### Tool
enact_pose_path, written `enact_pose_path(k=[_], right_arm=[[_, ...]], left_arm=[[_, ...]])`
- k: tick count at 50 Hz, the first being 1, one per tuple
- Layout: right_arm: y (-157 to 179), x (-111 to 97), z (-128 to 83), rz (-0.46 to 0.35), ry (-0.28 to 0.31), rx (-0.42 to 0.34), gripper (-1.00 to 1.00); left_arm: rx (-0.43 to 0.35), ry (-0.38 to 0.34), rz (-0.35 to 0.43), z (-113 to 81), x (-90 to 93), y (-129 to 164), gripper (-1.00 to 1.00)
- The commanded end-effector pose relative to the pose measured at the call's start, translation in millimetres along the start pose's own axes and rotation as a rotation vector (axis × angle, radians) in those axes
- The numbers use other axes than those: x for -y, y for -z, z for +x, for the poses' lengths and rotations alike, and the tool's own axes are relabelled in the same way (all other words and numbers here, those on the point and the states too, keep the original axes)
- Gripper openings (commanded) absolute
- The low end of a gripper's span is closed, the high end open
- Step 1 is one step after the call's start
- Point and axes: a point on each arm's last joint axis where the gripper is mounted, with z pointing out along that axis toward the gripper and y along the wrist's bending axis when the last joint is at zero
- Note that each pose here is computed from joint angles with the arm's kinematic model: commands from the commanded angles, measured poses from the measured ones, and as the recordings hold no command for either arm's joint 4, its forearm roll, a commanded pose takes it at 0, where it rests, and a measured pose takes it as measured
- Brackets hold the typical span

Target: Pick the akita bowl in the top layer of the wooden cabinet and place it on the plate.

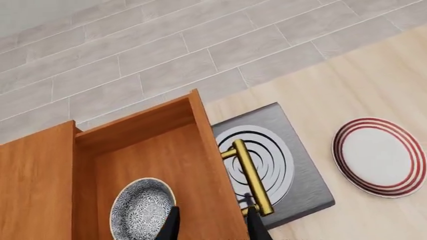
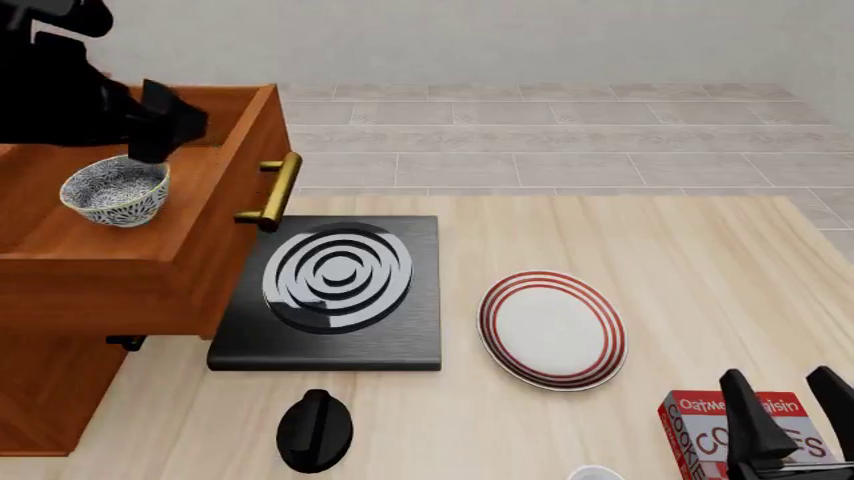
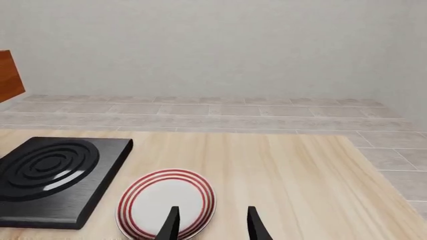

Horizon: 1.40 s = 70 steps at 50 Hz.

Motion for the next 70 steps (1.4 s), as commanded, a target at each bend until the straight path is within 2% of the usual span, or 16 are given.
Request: enact_pose_path(k=[1, 10, 14, 21, 33, 35, 36, 43, 55, 70], right_arm=[[-2.7, -0.2, -0.6, -0.003, 0.002, 0.000, 1.00], [-0.2, -0.3, -0.4, -0.005, 0.004, 0.001, 1.00], [0.6, -0.3, 0.0, -0.005, 0.006, 0.000, 1.00], [1.4, -0.3, 0.4, -0.005, 0.006, -0.001, 1.00], [0.0, -0.2, 0.7, -0.004, 0.006, -0.002, 1.00], [0.5, -0.2, 0.7, -0.003, 0.004, -0.001, 1.00], [0.8, -0.2, 0.7, -0.003, 0.004, -0.001, 1.00], [1.2, -0.1, 0.7, -0.003, 0.004, -0.002, 1.00], [-1.2, -0.1, 0.4, -0.003, 0.003, -0.002, 1.00], [-4.2, -0.2, -0.2, -0.003, 0.003, -0.004, 1.00]], left_arm=[[-0.032, -0.014, -0.062, 8.0, -17.0, -1.0, 1.00], [-0.060, -0.024, -0.096, 16.0, -26.2, -1.5, 1.00], [-0.088, -0.037, -0.119, 25.4, -33.1, -6.5, 1.00], [-0.095, -0.047, -0.129, 27.4, -36.5, -11.1, 1.00], [-0.139, -0.061, -0.132, 39.1, -42.3, -32.6, 1.00], [-0.136, -0.079, -0.104, 36.9, -35.1, -38.7, 1.00], [-0.152, -0.057, -0.113, 38.8, -39.2, -42.3, 1.00], [-0.170, -0.060, -0.117, 44.4, -42.9, -55.0, 1.00], [-0.183, -0.076, -0.126, 52.5, -48.3, -69.7, 1.00], [-0.197, -0.061, -0.130, 59.0, -51.6, -81.8, 1.00]])
